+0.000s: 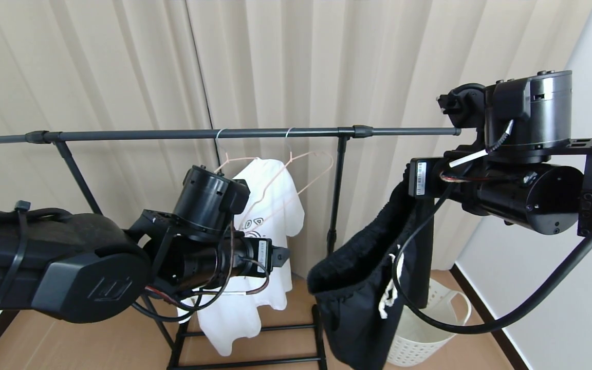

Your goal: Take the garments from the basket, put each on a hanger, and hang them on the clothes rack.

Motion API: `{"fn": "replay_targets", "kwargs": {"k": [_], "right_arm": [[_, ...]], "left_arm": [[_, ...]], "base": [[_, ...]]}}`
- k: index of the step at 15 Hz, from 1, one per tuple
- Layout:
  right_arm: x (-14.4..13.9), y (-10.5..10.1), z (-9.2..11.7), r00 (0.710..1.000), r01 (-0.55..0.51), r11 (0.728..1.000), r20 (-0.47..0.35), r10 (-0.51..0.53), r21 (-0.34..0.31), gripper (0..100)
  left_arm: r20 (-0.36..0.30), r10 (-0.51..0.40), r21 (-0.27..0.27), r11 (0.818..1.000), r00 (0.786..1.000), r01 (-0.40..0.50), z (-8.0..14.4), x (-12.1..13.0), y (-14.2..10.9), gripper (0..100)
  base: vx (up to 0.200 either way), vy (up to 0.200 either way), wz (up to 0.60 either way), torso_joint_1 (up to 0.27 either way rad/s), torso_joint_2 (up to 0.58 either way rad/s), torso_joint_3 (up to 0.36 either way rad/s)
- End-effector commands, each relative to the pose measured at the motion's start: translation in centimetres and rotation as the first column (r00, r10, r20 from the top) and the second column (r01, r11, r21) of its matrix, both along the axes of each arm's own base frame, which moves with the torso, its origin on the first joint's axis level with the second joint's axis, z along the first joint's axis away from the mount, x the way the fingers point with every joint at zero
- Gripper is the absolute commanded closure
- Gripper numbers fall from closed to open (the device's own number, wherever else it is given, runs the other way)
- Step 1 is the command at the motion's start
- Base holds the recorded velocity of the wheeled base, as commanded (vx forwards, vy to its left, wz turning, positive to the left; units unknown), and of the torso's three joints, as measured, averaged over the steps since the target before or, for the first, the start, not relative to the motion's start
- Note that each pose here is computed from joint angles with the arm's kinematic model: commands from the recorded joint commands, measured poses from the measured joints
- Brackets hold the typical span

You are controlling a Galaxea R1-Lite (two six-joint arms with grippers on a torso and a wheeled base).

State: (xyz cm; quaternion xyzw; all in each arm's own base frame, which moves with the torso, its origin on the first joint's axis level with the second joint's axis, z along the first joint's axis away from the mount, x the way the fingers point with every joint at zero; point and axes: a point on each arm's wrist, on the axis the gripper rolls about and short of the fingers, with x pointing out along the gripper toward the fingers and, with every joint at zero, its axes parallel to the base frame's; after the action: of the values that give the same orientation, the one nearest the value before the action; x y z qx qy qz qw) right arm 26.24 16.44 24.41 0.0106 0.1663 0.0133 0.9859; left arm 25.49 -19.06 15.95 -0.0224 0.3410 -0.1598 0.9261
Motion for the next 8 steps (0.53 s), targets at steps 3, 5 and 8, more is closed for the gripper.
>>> {"fn": "replay_targets", "kwargs": {"k": [3, 5, 8], "right_arm": [[0.0, 0.0, 0.0, 1.000, 0.000, 1.000, 0.000, 0.000, 0.000, 100], [0.0, 0.0, 0.0, 1.000, 0.000, 1.000, -0.001, 0.000, -0.001, 100], [-0.1, 0.0, -0.1, 1.000, -0.005, 1.000, -0.002, 0.005, -0.018, 100]], "left_arm": [[0.032, 0.015, 0.016, 1.000, 0.999, -0.015, 0.7, 0.6, 1.2, 0], [0.064, 0.010, 0.048, 0.999, 0.998, -0.013, 1.1, 1.6, 1.9, 0], [0.111, -0.011, 0.093, 0.996, 0.994, 0.000, 1.3, 4.4, 1.5, 0]], "base": [[0.000, 0.000, 0.00, 0.000, 0.00, 0.000], [0.000, 0.000, 0.00, 0.000, 0.00, 0.000], [0.000, 0.000, 0.00, 0.000, 0.00, 0.000]]}}
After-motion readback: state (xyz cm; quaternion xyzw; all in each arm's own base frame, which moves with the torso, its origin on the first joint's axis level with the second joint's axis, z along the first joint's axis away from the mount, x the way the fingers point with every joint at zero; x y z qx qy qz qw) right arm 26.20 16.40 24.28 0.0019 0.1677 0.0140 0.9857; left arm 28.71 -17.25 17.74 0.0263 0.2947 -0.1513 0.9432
